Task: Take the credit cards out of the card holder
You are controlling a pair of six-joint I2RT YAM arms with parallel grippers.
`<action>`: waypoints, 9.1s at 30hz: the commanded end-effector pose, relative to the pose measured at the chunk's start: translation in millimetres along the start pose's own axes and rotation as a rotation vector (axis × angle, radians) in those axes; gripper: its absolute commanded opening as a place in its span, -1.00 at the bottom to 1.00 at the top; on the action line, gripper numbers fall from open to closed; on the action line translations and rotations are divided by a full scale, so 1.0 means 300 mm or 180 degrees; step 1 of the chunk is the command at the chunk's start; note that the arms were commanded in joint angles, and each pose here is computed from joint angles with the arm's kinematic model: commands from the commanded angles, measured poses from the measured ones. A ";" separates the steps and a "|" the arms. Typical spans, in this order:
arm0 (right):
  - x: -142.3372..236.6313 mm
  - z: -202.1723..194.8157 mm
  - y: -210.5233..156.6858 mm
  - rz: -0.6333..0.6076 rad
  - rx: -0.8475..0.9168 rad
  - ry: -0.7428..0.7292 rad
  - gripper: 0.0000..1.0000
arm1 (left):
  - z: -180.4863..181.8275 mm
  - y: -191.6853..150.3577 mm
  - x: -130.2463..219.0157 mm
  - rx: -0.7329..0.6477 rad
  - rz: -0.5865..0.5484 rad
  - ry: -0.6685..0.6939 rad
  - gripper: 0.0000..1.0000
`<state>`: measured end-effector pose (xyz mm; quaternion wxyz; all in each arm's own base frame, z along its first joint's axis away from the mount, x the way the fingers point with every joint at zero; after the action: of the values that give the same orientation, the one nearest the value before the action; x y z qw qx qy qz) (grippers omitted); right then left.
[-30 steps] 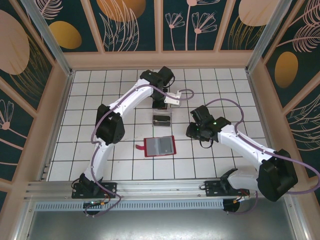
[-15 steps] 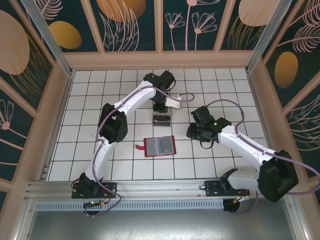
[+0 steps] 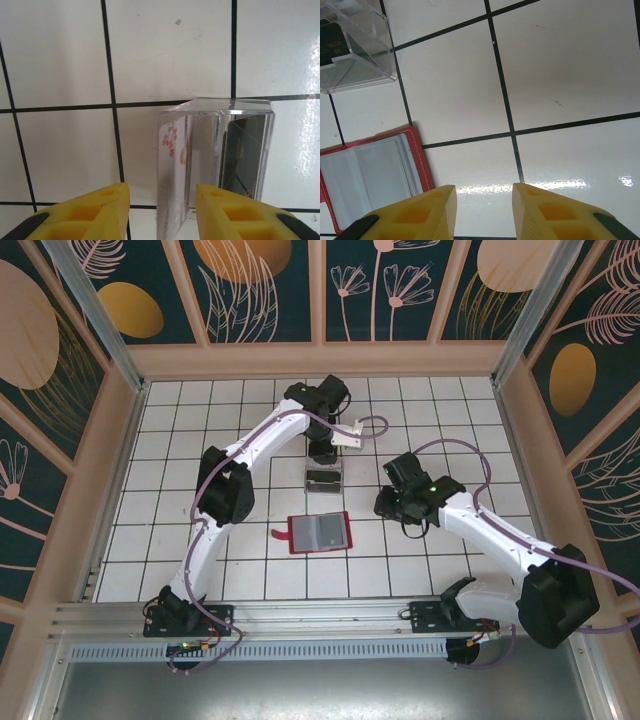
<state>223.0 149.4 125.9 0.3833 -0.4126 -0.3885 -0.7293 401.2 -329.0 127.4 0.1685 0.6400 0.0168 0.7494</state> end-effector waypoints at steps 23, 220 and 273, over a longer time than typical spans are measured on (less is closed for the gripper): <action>-0.082 0.099 -0.003 0.0291 0.0324 0.0125 -0.30 | 0.087 -0.017 0.284 0.2593 -0.0904 0.1488 -0.22; -0.120 0.014 0.082 0.0439 0.0377 0.0448 -0.29 | -0.663 -0.008 -0.091 0.4370 0.1313 0.0709 -0.12; -0.227 0.232 -0.130 0.0953 0.0597 0.0327 -0.29 | -0.635 -0.045 -0.095 0.5216 -0.0724 -0.0342 -0.42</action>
<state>232.5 234.0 78.2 0.5459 -0.3895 -0.3697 -0.6431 220.9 -288.2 67.6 -0.2766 0.5905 0.6097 0.4506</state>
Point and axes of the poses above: each hand's point on the last joint's axis, 136 mm out from that joint toward the fingers, its own x axis back along the fingers, its own z axis along the line the jaws close on, y = z × x, the point moved 3 cm from there along x, back along the fingers, and after that the axes turned 11 degrees about -x, right-handed, at the moved point
